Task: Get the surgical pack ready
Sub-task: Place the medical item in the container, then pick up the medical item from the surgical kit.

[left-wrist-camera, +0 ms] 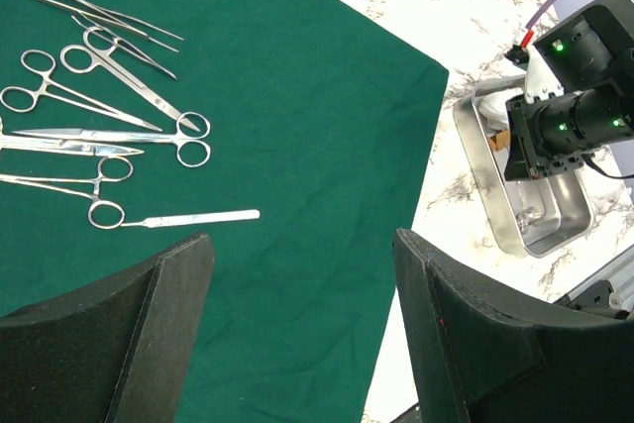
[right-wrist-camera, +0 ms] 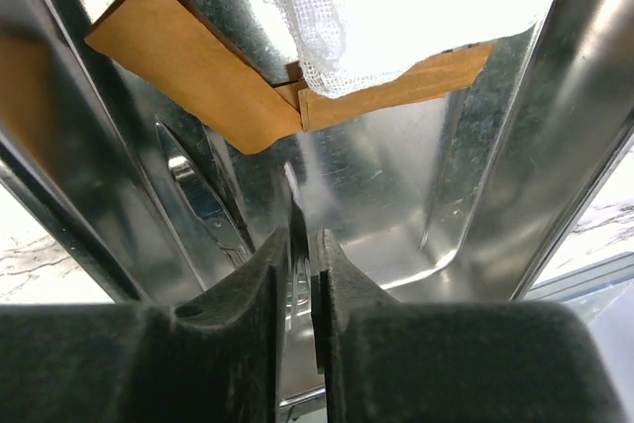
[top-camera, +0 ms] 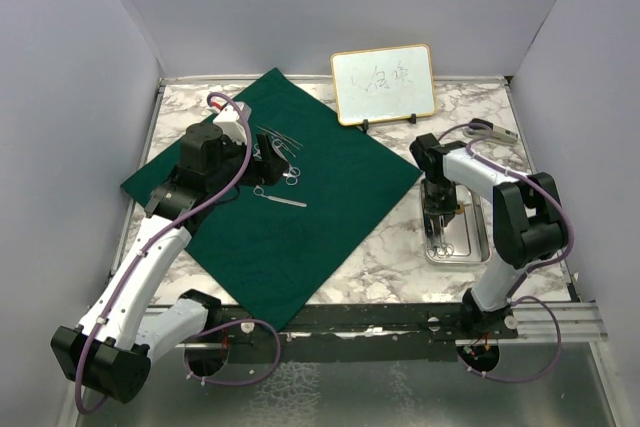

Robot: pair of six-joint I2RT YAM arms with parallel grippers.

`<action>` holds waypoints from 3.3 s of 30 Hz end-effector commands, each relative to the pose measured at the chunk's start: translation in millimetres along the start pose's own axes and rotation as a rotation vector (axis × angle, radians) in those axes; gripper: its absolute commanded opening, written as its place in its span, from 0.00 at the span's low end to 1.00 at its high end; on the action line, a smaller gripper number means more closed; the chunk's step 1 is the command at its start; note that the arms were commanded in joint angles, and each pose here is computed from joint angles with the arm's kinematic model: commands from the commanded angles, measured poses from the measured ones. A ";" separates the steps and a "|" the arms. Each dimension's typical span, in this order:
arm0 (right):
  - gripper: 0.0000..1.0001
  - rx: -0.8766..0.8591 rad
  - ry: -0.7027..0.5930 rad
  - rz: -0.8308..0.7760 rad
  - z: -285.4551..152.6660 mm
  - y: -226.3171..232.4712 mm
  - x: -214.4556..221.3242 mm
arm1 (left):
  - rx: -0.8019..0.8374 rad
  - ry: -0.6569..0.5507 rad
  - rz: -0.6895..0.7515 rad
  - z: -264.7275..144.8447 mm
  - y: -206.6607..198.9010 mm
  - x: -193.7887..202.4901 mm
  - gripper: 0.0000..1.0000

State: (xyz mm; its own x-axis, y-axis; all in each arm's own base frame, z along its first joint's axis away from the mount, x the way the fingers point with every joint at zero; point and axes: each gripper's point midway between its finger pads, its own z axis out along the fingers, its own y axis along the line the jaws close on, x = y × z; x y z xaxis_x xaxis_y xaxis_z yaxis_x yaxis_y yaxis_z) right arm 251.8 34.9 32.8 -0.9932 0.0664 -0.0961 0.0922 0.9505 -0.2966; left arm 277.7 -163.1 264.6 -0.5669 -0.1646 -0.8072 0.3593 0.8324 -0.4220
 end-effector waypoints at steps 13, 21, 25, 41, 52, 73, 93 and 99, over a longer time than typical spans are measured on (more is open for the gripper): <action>0.29 -0.273 -0.339 0.089 -94.3 18.2 -59.1 | -0.053 0.042 -0.070 13.0 15.6 11.7 0.76; 0.56 -0.864 -0.752 -0.067 -210.9 77.3 -80.0 | -0.323 0.192 -0.325 44.9 94.9 48.4 0.69; 0.54 -0.980 -0.728 -0.137 -211.8 98.1 -73.3 | -0.576 0.236 -0.435 52.1 143.0 63.7 0.59; 0.52 -0.998 -0.815 -0.189 -207.8 96.7 -61.0 | -0.844 0.303 -0.854 159.9 140.5 75.4 0.56; 0.52 -0.987 -0.818 -0.192 -202.7 96.8 -60.6 | -0.999 0.302 -0.984 177.9 146.6 93.2 0.46; 0.52 -0.974 -0.827 -0.187 -202.1 94.6 -61.0 | -1.120 0.367 -1.071 187.8 167.3 144.4 0.33; 0.52 -0.972 -0.829 -0.178 -204.3 93.5 -62.6 | -1.125 0.391 -1.043 191.4 164.3 134.4 0.00; 0.52 -0.981 -0.827 -0.178 -205.3 94.7 -61.7 | -1.011 0.331 -1.053 185.0 148.1 107.8 0.00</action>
State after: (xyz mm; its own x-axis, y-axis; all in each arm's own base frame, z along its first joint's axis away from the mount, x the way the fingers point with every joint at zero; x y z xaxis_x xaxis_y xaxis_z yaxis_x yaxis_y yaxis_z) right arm 305.3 181.0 195.8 -0.6517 0.0399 -0.7575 -0.4520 0.7815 0.4300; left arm 412.8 -154.2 26.7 -0.4778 -0.8651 -0.1527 -0.8587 0.4966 -0.1268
